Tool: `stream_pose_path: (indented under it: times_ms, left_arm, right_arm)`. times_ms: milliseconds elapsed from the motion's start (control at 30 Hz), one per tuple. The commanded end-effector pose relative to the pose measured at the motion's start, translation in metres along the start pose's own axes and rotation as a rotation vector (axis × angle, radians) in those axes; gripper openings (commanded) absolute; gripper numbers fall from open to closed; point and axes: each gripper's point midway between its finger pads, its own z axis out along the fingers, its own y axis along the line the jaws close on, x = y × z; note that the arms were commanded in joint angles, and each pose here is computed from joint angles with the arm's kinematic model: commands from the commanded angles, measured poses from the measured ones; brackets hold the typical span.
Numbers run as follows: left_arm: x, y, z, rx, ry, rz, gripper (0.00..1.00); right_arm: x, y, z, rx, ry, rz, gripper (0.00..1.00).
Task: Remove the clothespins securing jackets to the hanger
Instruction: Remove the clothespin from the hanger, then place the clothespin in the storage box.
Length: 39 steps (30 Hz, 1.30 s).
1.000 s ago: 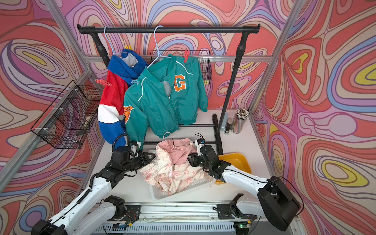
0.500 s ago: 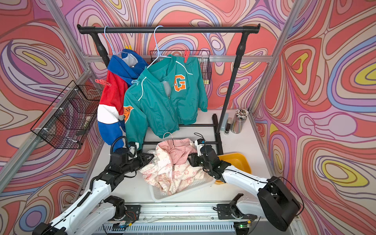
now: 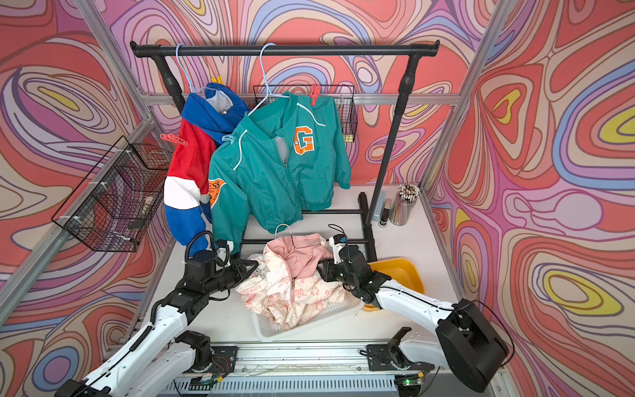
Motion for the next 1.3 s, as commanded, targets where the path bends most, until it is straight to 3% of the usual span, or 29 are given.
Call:
stream_pose_path:
  times_ms: [0,200,500,700,800,933,1100,1267]
  left_arm:
    - [0.001,-0.018,-0.008,0.035,0.028,0.017,0.0]
    - [-0.016,-0.037,-0.025,0.005,-0.015,0.075,0.0]
    - [-0.028,-0.035,-0.049,-0.149,-0.039,0.158,0.0]
    - [-0.029,-0.054,-0.057,-0.141,0.001,0.2,0.0]
    - [-0.025,-0.065,-0.057,-0.15,0.028,0.246,0.0]
    - [-0.015,-0.086,-0.051,-0.157,0.077,0.317,0.0]
    - [-0.002,-0.108,-0.038,-0.141,0.126,0.37,0.0]
    - [0.011,-0.122,-0.025,-0.128,0.165,0.406,0.0]
  right_arm:
    - [0.056,-0.037,-0.001,0.117,0.183,0.048,0.38]
    - [0.054,-0.035,-0.001,0.111,0.178,0.049,0.38]
    - [0.043,-0.029,-0.012,0.111,0.147,0.024,0.39]
    - [0.019,-0.015,-0.034,0.13,0.084,-0.061,0.59]
    - [-0.005,0.005,-0.051,0.133,0.025,-0.149,0.72]
    - [-0.023,0.055,-0.062,0.126,-0.019,-0.34,0.84]
    - [-0.028,0.124,-0.054,0.055,-0.032,-0.521,0.88]
    - [-0.031,0.164,-0.036,-0.031,-0.019,-0.577,0.81]
